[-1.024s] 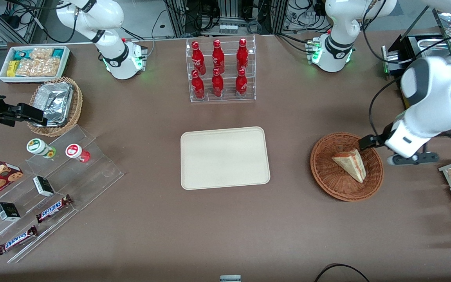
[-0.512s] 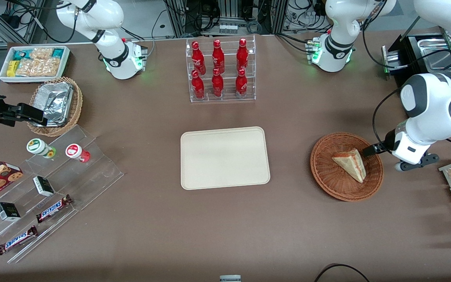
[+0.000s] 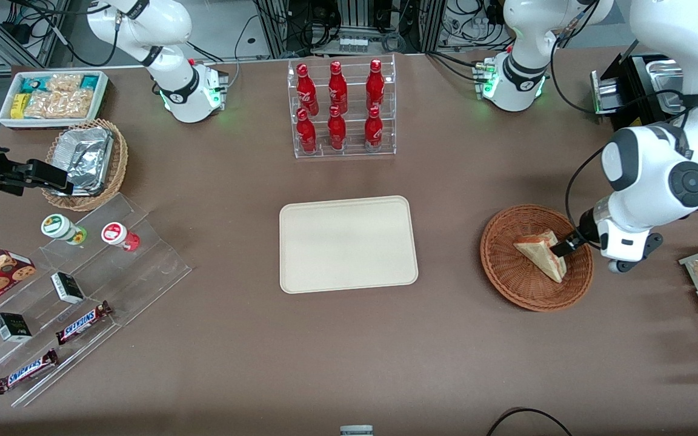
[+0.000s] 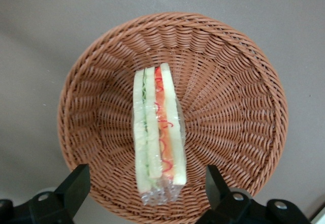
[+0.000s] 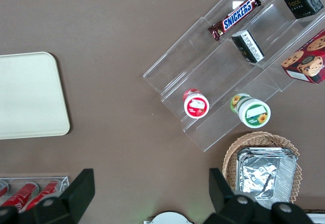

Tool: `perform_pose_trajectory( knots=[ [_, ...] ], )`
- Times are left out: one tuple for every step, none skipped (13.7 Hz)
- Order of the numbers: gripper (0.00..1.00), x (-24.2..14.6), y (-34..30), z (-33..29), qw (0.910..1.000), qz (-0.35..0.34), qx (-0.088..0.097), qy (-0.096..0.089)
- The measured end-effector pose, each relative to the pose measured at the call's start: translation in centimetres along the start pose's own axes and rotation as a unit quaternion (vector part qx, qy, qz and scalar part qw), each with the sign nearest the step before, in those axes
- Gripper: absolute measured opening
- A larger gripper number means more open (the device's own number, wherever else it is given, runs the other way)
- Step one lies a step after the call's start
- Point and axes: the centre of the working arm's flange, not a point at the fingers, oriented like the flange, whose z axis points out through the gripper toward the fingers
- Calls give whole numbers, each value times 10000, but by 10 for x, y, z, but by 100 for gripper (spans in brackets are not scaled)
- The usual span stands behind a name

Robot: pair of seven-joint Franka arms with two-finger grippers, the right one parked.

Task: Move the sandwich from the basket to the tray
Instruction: 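Lower the open left gripper around the sandwich and close it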

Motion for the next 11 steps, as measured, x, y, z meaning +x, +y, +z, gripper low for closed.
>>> perform_pose_trajectory(
  knots=[
    [100, -1, 3, 4, 10000, -45, 8, -11],
    [100, -2, 5, 9, 10000, -88, 22, -28],
    [100, -3, 7, 14, 9999, -126, 27, -32],
    [100, -2, 9, 20, 9999, -161, 34, -40],
    [100, -2, 9, 26, 9997, -216, 47, -57],
    [100, -1, 9, 33, 9995, -287, 60, -73],
    [100, 0, 9, 40, 9993, -351, 81, -100],
    [100, 0, 9, 47, 9991, -388, 109, -136],
    [100, 0, 8, 54, 9989, -418, 140, -176],
    [100, -1, 7, 60, 9986, -454, 165, -207],
    [100, -1, 7, 65, 9983, -509, 178, -219]
  ],
)
